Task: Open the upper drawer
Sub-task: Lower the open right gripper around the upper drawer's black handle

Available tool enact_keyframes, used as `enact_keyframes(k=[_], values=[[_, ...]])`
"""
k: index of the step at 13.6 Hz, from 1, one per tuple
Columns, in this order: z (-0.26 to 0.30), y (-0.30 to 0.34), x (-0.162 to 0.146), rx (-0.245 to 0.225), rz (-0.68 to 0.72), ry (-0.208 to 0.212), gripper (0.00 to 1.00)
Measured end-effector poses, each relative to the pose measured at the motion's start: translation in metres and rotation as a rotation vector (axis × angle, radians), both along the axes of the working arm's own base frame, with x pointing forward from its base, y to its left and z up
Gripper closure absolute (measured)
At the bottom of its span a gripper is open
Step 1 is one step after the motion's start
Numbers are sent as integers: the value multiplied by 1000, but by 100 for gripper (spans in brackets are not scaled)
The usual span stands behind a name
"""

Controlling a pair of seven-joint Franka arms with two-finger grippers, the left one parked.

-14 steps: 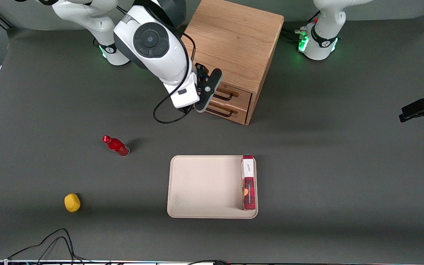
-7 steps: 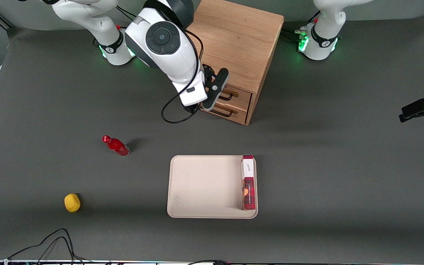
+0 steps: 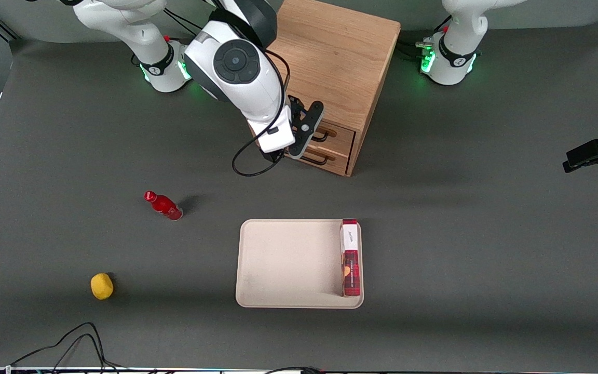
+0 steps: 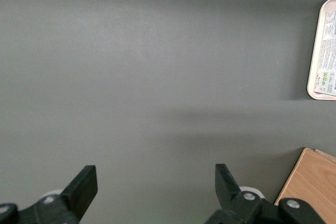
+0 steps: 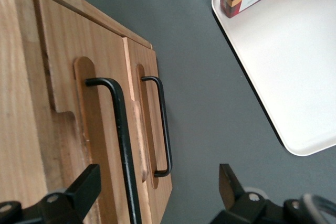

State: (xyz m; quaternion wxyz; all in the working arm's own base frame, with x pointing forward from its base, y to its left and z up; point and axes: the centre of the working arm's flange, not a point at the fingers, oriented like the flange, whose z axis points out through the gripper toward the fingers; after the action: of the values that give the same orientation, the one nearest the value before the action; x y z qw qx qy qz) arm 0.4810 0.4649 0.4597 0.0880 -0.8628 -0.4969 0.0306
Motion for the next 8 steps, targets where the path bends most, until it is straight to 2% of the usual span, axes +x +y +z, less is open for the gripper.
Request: enact_keyframes(k=[2, 8], values=[[-5, 0, 0, -11, 5, -10, 0], [-19, 3, -3, 5, 5, -27, 0]])
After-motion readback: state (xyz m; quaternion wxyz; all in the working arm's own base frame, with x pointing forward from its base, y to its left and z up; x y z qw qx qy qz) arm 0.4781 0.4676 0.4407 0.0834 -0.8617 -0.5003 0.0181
